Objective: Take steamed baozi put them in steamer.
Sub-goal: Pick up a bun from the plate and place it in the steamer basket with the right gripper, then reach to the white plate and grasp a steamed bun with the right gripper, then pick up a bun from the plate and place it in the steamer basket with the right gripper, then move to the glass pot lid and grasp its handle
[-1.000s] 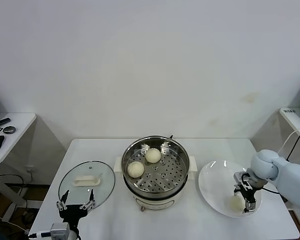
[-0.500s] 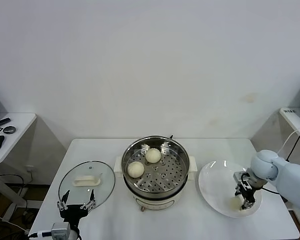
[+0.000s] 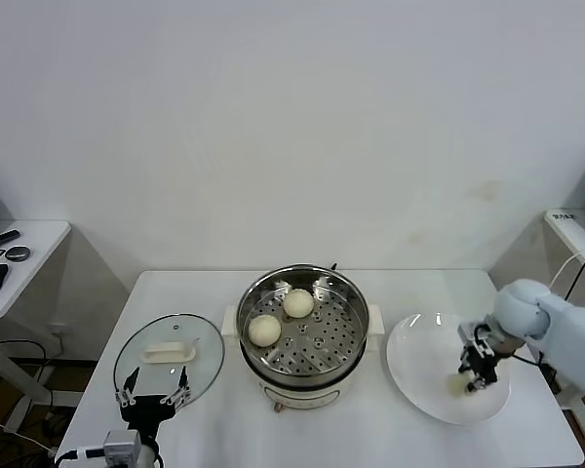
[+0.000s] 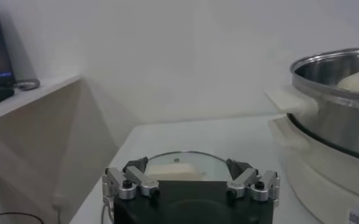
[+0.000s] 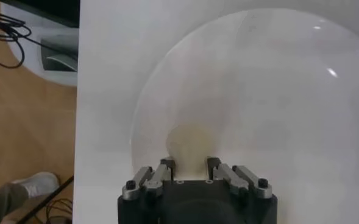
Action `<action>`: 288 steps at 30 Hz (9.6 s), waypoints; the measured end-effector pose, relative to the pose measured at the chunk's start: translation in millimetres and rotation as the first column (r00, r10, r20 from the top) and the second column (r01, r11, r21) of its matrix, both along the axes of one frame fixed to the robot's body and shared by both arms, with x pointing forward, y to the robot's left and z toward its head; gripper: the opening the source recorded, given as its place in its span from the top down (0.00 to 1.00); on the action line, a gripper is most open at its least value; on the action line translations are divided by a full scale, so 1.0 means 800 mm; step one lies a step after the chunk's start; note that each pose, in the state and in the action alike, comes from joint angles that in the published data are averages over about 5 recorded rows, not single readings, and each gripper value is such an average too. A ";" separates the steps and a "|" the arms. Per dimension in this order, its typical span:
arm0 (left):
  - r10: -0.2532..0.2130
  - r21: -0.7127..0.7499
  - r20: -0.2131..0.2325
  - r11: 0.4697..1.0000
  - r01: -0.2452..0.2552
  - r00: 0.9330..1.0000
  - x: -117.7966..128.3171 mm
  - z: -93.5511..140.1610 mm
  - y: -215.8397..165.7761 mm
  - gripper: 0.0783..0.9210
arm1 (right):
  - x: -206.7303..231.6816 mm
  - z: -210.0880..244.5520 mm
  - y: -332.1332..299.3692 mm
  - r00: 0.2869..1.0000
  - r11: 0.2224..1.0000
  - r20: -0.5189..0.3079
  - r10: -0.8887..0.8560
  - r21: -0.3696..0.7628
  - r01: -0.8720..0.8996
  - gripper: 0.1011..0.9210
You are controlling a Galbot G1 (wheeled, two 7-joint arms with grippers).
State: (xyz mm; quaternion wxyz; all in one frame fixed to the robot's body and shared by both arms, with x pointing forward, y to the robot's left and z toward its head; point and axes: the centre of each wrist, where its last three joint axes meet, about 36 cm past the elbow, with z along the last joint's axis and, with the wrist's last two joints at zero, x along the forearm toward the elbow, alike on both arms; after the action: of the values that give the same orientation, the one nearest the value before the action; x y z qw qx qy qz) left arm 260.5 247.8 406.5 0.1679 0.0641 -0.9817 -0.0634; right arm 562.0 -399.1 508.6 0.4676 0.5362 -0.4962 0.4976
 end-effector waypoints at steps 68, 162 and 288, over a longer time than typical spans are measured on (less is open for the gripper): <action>0.017 0.026 0.086 0.999 -0.020 0.996 -0.005 0.027 -0.005 0.12 | 0.022 0.106 0.472 -0.102 -0.102 0.146 0.984 -0.012 -0.995 0.65; -0.002 0.003 -0.030 1.000 0.002 1.000 -0.026 0.006 0.005 0.12 | 0.023 -0.063 -0.094 0.993 0.996 0.112 -0.032 -0.076 0.041 0.12; 0.048 -0.029 0.187 0.999 -0.043 0.981 -0.005 0.060 -0.010 0.12 | 0.074 0.196 0.238 0.947 0.882 0.275 -0.164 0.471 0.016 0.12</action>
State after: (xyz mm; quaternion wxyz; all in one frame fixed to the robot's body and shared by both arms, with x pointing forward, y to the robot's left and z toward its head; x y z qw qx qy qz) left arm 256.3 239.6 454.3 0.0770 0.0902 -0.9921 -0.0409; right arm 621.5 -208.3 665.0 0.2663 0.5241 -0.6916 0.4196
